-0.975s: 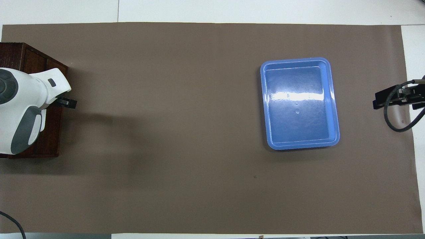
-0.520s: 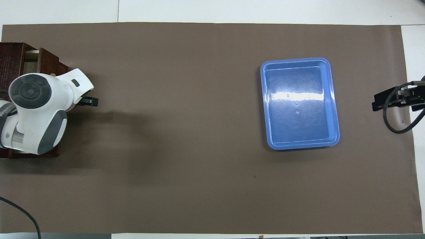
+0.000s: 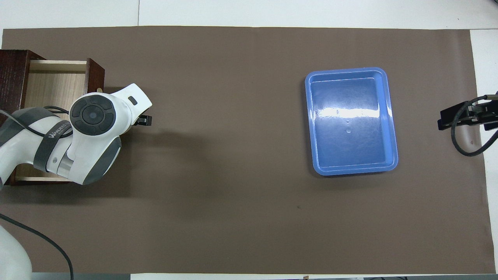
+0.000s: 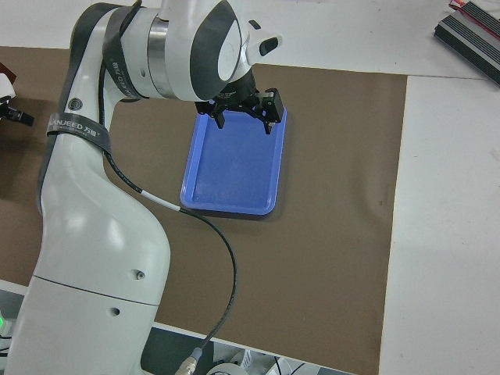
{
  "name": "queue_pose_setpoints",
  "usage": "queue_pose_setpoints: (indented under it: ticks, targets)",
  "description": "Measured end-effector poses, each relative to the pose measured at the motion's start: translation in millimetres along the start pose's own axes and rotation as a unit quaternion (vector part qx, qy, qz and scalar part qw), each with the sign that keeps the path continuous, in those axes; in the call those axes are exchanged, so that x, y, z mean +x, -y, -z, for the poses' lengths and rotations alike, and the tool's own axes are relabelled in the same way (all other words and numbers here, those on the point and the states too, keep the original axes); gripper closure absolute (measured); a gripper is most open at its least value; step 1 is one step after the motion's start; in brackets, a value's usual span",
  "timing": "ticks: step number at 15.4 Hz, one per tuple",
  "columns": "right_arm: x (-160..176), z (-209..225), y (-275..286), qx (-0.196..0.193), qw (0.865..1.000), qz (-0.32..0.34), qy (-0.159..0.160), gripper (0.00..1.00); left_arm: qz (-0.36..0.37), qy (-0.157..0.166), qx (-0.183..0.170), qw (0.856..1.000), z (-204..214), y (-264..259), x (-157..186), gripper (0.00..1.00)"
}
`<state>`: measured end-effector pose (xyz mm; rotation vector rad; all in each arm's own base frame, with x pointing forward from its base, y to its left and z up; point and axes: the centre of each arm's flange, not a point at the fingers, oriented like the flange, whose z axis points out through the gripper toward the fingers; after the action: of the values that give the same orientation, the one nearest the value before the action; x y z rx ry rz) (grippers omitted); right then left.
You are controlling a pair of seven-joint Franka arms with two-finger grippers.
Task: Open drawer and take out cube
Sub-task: 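Pull the drawer open toward the robot with the left gripper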
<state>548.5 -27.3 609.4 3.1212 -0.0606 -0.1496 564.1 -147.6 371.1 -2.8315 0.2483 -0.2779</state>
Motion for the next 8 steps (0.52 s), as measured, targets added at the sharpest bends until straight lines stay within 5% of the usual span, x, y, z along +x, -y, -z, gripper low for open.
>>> queue_pose_setpoints:
  ticks: [4, 8]
  targets:
    - [0.0, 0.0, -0.2, 0.000, 1.000, 0.003, 0.000, 0.00, 0.074, 0.049, -0.025, 0.996, 49.7, 13.5, 29.5, 0.00]
    - [-0.2, 0.2, -1.6, 0.000, 1.000, 0.002, 0.000, 0.00, 0.206, 0.081, -0.062, 0.973, 119.7, 90.8, 56.3, 0.00]
